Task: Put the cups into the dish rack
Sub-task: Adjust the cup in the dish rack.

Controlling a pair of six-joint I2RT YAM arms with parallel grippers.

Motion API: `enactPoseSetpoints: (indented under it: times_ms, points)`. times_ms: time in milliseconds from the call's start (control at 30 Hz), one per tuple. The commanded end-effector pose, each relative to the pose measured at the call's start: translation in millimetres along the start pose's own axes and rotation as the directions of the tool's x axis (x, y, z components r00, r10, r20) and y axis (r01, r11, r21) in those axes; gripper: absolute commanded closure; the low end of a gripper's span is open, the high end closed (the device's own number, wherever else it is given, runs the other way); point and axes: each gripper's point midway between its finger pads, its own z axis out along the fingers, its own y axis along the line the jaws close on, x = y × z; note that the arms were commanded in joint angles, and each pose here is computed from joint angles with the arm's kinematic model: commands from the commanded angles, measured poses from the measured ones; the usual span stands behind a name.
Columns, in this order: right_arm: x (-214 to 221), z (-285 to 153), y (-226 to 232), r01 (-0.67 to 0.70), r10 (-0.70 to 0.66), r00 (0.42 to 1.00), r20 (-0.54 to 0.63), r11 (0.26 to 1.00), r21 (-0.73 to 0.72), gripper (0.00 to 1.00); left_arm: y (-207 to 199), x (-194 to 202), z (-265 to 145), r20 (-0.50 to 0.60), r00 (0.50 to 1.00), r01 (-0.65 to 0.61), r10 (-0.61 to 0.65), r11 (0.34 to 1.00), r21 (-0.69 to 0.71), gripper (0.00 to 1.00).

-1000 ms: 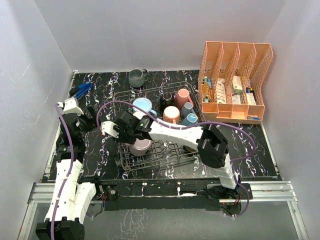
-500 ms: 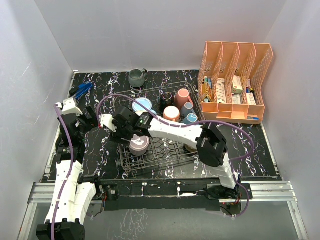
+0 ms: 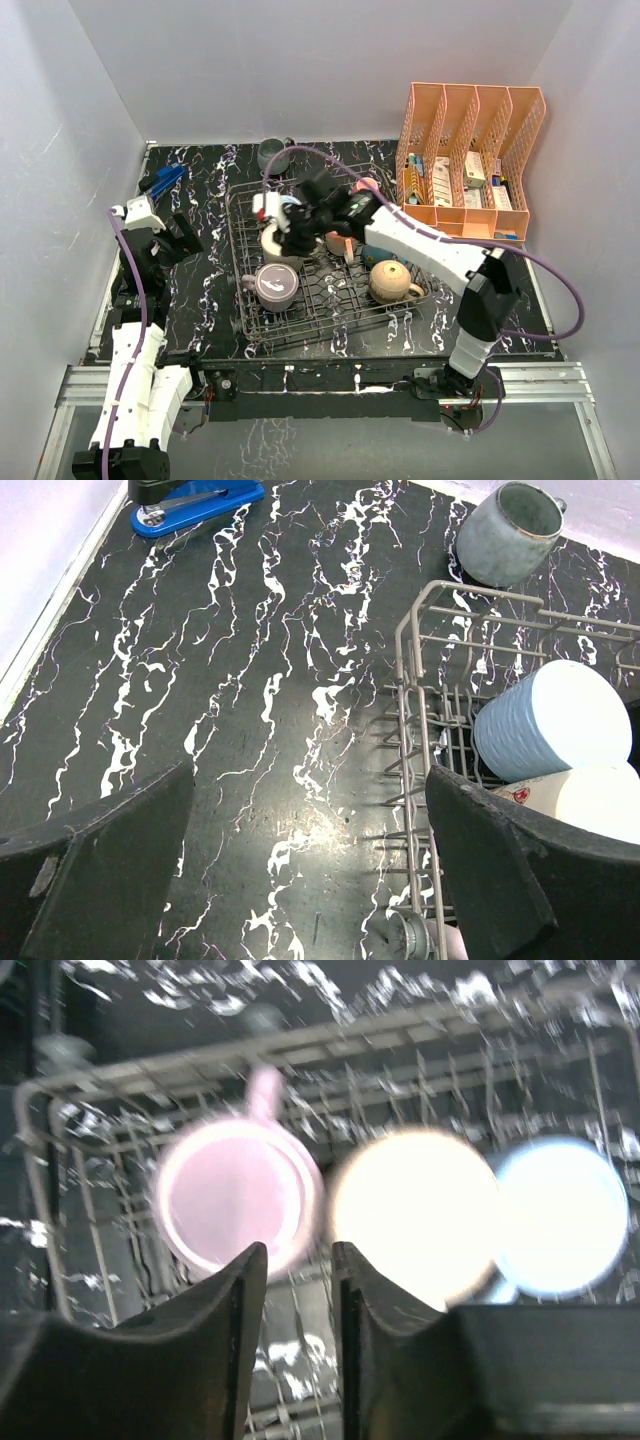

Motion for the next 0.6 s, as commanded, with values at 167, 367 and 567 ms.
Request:
enactPoseSetpoints:
  times_ms: [167,367,567]
  points:
    - [54,-13,-22,0.029,-0.027,0.999,-0.039,0.997,0.071,0.81,-5,4,2,-0.012,1.000,-0.005,0.006,1.000,0.028,0.03]
    - [85,7,-36,0.038,-0.025,0.988,-0.150,0.996,0.084,0.83,-4,4,2,-0.013,1.000,-0.005,0.006,1.000,0.025,0.03]
    - [100,23,-33,0.045,-0.037,0.979,-0.200,0.998,0.032,0.84,-5,4,2,-0.013,1.000,-0.005,0.006,1.000,0.031,0.03]
